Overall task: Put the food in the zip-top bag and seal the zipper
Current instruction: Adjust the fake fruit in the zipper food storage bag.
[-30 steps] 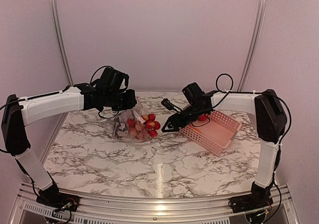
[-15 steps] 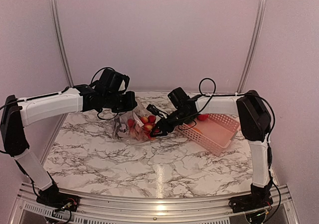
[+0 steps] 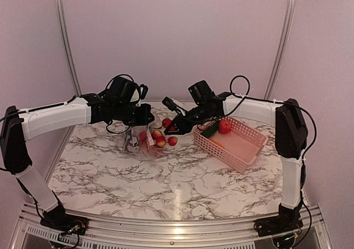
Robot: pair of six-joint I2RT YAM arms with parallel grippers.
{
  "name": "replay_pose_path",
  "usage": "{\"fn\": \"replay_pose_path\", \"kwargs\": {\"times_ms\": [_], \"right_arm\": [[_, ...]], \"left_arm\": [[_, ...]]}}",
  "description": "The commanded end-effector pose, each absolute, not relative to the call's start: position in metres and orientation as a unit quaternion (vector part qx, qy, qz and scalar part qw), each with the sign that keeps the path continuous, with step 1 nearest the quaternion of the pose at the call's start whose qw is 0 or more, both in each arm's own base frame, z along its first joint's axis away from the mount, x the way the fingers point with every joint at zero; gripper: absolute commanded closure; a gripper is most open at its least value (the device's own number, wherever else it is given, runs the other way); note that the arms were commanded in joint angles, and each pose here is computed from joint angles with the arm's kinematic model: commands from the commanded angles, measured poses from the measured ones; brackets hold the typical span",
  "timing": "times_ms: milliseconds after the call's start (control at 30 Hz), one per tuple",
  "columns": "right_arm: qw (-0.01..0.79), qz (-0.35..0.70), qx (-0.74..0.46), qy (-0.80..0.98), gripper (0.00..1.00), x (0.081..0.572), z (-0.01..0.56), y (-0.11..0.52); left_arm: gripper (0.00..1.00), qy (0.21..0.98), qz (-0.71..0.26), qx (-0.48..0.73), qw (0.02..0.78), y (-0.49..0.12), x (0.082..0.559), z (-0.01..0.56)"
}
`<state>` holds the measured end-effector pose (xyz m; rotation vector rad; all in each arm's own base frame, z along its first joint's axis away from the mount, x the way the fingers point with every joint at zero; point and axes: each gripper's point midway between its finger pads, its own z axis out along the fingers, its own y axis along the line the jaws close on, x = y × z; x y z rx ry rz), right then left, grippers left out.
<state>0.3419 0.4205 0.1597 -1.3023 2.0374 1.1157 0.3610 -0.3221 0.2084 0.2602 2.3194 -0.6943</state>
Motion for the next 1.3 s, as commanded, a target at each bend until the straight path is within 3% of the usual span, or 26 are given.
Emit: {"fn": "replay_pose_path", "kwargs": {"times_ms": [0,200,500,767,933,1133,1267], "right_arm": [[0.279,0.405,-0.490,0.720,1.00,0.350,0.205,0.437],[0.250,0.430,-0.495,0.713,1.00,0.345,0.197,0.475],[0.185,0.444,-0.475,0.737,1.00,0.327,0.144,0.478],[0.151,0.478,-0.441,0.745,0.96,0.322,0.137,0.504],[0.175,0.485,-0.431,0.741,0.81,0.336,0.160,0.512],[0.135,0.479,-0.430,0.753,0.49,0.320,0.134,0.502],[0.149,0.470,-0.446,0.747,0.41,0.317,0.156,0.475]], "left_arm": [[1.00,0.882,-0.285,0.149,0.344,-0.329,0.343,0.224],[1.00,0.870,-0.290,0.151,0.368,-0.335,0.338,0.244],[1.00,0.839,-0.297,0.039,0.454,-0.298,0.345,0.280],[1.00,0.853,-0.341,0.070,0.388,-0.331,0.338,0.250],[1.00,0.871,-0.322,0.068,0.365,-0.330,0.336,0.228],[1.00,0.887,-0.297,0.057,0.348,-0.322,0.334,0.210],[1.00,0.886,-0.258,0.030,0.384,-0.298,0.342,0.217]]}}
